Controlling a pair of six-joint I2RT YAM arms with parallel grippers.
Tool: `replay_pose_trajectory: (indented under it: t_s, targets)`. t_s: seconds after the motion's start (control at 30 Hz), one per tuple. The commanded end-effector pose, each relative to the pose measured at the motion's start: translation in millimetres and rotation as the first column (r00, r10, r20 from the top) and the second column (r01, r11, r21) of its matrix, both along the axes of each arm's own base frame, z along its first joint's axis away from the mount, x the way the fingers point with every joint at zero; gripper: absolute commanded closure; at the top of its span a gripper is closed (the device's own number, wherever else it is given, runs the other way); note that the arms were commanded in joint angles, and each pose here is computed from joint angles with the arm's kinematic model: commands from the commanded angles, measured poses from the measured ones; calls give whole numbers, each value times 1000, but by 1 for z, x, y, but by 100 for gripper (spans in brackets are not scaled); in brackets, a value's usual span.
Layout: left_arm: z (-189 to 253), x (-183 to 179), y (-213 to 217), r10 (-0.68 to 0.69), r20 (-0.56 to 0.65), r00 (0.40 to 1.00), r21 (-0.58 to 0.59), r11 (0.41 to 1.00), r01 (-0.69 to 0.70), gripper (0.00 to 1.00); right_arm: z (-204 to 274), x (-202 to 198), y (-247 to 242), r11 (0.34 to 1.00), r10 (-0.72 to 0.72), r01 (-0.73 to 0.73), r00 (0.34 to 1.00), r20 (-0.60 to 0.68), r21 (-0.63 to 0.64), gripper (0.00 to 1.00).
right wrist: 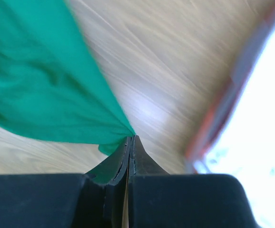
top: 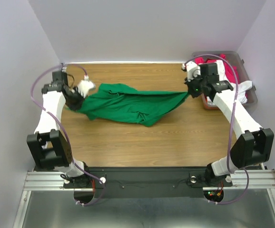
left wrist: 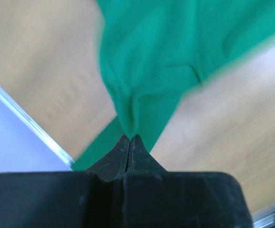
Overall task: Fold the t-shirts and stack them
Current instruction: Flatten the tshirt out
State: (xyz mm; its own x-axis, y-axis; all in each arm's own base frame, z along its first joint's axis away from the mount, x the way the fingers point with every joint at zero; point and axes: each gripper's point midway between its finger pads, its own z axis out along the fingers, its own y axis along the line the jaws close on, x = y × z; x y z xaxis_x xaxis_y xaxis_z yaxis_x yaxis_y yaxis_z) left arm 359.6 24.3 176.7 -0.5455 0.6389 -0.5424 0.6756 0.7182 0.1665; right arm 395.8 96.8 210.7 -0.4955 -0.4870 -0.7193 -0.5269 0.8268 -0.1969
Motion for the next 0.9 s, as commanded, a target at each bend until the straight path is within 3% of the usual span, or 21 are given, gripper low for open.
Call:
replay_pose_trajectory:
  t_s: [0.0, 0.2, 0.33, 0.47, 0.5, 0.67, 0.73, 0.87]
  targets:
    - [-48, -90, 30, -160, -174, 972, 261, 944, 202, 100, -31, -11, -51, 993, -24, 16, 997, -78, -114, 99]
    - [-116, -162, 51, -160, -353, 922, 370, 881, 295, 100, -63, -18, -63, 988, -42, 18, 987, -156, -151, 99]
    - [-133, -173, 51, -162, -392, 906, 363, 877, 314, 100, -81, -15, -63, 989, -50, 20, 977, -207, -146, 99]
    - [-109, -136, 32, -146, -284, 948, 260, 940, 223, 61, -82, -9, -58, 993, -48, 23, 975, -216, -117, 99]
    - [-92, -111, 20, -159, -216, 963, 197, 959, 203, 58, -84, -9, -57, 993, -48, 23, 974, -221, -116, 99]
    - [-54, -41, -13, -101, -90, 991, -36, 995, 98, 53, -88, -15, -60, 991, -50, 20, 972, -231, -134, 100]
    - [-52, -9, -24, -50, -75, 996, -124, 991, 40, 52, -89, -17, -60, 991, -52, 21, 970, -236, -131, 99]
    - [-63, 24, -43, 10, -113, 994, -229, 973, -36, 52, -88, -14, -59, 992, -63, 35, 970, -236, -120, 99]
